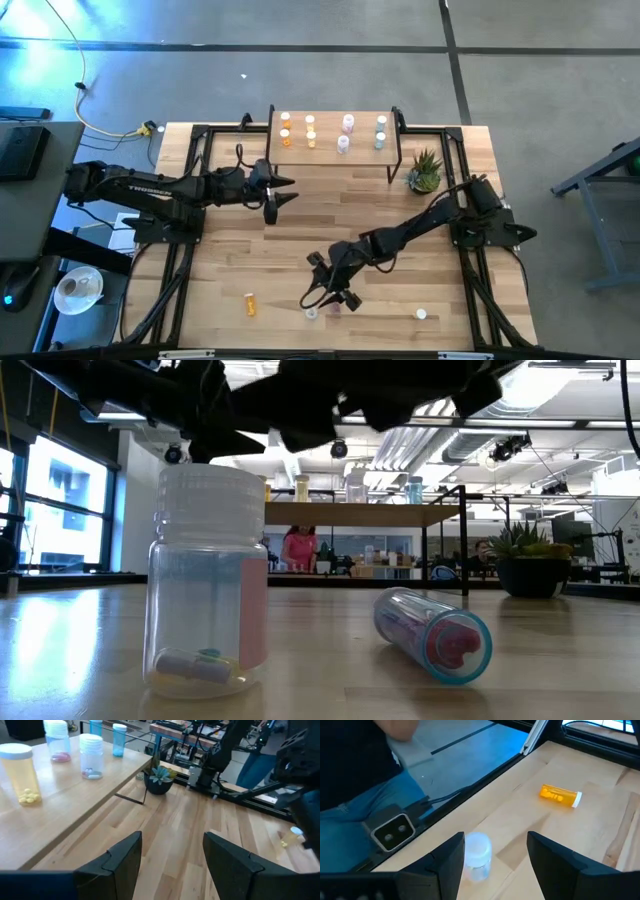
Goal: Pick and place medicine bottles onto shelf by color
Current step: Put the white pill bottle on the shelf aligned with the other white pill bottles
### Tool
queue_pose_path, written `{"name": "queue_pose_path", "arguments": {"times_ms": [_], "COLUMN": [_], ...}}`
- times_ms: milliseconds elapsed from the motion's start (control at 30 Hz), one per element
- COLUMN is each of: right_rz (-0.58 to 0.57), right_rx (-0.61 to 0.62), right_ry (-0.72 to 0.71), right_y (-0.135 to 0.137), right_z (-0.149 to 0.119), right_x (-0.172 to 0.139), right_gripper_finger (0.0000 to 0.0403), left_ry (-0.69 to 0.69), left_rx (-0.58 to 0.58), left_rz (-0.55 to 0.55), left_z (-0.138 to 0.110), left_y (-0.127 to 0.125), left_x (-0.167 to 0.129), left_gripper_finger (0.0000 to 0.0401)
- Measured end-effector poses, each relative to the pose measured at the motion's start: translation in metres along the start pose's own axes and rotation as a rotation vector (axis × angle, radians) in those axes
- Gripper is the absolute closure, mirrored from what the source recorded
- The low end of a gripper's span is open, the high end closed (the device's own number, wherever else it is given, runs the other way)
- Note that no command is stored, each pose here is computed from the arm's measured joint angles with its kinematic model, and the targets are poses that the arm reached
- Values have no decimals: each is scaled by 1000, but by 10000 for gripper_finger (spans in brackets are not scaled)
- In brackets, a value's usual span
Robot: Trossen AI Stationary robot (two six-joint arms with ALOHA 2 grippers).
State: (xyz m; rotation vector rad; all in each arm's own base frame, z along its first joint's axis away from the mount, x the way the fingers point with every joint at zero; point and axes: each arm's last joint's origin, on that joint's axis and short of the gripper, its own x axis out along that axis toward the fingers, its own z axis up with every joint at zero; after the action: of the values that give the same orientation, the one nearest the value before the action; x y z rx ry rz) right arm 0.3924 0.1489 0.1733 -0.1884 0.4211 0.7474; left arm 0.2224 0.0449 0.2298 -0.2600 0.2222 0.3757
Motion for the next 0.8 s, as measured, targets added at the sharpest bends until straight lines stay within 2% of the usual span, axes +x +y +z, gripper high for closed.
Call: {"name": "queue_pose_path", "arguments": {"times_ms": [367,800], "right_rz": [52,22], "right_rx": [-4,28], "right_ry": [10,32], "right_y": [2,8], "right_z": [-11,-10], "right_x": [34,39], "right_gripper_finger": [197,197], "left_ry": [15,18], "left_rx": [13,-7], "left_rz": [-38,-23], "left_z": [-3,-5], "left_y": [-10,-12], "left_x": [-2,-2], "left_gripper_finger": [199,199]}}
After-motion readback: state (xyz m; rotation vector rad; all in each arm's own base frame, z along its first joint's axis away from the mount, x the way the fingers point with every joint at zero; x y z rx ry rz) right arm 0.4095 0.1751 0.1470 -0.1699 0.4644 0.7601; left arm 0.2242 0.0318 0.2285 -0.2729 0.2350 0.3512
